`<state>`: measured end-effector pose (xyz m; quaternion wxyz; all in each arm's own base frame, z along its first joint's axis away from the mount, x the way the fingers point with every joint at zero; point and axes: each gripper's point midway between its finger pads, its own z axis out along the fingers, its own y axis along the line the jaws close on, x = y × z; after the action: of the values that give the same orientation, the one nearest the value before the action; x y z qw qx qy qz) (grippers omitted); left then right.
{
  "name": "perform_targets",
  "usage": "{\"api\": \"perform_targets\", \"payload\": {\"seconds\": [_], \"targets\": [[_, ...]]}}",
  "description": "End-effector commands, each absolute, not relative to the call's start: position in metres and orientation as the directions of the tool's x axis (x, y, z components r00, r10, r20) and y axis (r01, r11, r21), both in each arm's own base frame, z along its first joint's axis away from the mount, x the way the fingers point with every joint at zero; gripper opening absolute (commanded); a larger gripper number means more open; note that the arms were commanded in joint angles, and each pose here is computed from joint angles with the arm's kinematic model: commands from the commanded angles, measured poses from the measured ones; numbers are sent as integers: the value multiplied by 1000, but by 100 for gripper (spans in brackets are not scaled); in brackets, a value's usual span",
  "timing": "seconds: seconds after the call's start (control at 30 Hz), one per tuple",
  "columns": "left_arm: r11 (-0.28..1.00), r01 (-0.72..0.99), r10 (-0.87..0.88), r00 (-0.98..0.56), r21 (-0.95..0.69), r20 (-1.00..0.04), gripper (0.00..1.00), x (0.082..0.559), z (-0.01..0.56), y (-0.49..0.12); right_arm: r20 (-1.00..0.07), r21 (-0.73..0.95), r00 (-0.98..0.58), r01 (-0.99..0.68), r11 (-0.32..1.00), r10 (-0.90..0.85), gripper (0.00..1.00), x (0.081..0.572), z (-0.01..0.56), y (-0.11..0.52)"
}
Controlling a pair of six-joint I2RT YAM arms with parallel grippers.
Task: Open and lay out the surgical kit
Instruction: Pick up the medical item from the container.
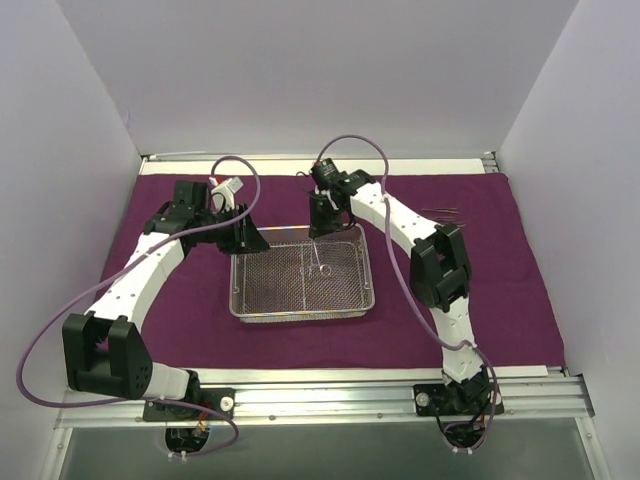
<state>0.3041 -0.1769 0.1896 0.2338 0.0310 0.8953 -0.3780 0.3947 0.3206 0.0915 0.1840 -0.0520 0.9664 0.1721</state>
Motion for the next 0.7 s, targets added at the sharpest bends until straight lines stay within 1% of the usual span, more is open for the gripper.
{"api": "perform_targets", "payload": {"seconds": [0.0,0.67], "targets": [[682,286,-118,-865,-673,-487,47,311,200,-184,-449,409,-892,-150,900,55,0,403,164,322],[673,302,-95,-870,-675,-485,47,316,202,-193,-446,497,-887,-134,857,120,0,410,193,317]]}}
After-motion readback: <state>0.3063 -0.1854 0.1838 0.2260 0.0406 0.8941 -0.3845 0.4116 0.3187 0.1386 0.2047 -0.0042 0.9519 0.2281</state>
